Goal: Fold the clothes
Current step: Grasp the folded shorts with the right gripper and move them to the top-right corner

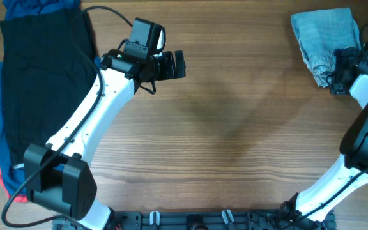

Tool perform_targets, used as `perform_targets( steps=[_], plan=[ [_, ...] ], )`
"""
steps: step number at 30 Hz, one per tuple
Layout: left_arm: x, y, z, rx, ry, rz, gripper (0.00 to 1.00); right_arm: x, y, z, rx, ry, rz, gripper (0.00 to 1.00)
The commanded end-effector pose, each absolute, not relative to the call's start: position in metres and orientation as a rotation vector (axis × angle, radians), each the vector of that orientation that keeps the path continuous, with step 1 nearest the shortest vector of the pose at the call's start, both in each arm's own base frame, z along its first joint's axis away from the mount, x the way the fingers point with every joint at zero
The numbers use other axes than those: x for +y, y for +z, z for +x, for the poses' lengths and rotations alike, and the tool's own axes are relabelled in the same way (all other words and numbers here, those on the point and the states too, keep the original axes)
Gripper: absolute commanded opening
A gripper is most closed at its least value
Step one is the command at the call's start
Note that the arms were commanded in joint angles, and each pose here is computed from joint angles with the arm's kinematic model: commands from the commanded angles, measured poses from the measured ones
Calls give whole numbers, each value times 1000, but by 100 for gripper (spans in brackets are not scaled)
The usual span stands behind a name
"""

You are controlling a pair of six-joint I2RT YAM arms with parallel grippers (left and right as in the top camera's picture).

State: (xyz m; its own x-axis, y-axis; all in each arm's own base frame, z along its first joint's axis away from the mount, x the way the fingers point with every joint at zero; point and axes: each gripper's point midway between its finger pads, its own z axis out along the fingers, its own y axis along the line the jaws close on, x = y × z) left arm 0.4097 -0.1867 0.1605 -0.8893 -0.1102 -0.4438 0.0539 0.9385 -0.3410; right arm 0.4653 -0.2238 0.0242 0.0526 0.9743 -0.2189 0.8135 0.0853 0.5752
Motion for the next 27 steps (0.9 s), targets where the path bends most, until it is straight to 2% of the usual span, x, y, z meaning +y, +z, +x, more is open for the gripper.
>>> perform_targets(
  steps=[1, 4, 6, 8, 13, 17, 20, 24, 27],
  plan=[
    [-187, 157, 411, 2629, -464, -34, 100, -210, 16, 435, 1924, 302, 1797, 99],
    [-187, 157, 411, 2629, -463, -34, 100, -214, 46, 414, 1958, 182, 1771, 100],
    [-187, 157, 411, 2629, -463, -35, 100, -217, 78, 398, 1955, 95, 1736, 100],
    [-187, 157, 411, 2629, -463, -35, 100, -211, 128, 390, 1989, 86, 1574, 100],
    [-187, 157, 411, 2629, -463, -35, 100, -148, 239, 381, 2082, 315, 994, 100],
    [-187, 157, 411, 2629, -463, -35, 100, -87, 297, 350, 2050, 548, 801, 99],
    [-187, 157, 411, 2629, -463, -35, 100, -47, 319, 319, 2039, 740, 807, 100],
    [-187, 157, 411, 2629, -463, -34, 100, -24, 314, 281, 2040, 894, 1078, 100],
    [-187, 157, 411, 2629, -463, -35, 100, -20, 309, 268, 2019, 943, 1248, 100]
  ],
)
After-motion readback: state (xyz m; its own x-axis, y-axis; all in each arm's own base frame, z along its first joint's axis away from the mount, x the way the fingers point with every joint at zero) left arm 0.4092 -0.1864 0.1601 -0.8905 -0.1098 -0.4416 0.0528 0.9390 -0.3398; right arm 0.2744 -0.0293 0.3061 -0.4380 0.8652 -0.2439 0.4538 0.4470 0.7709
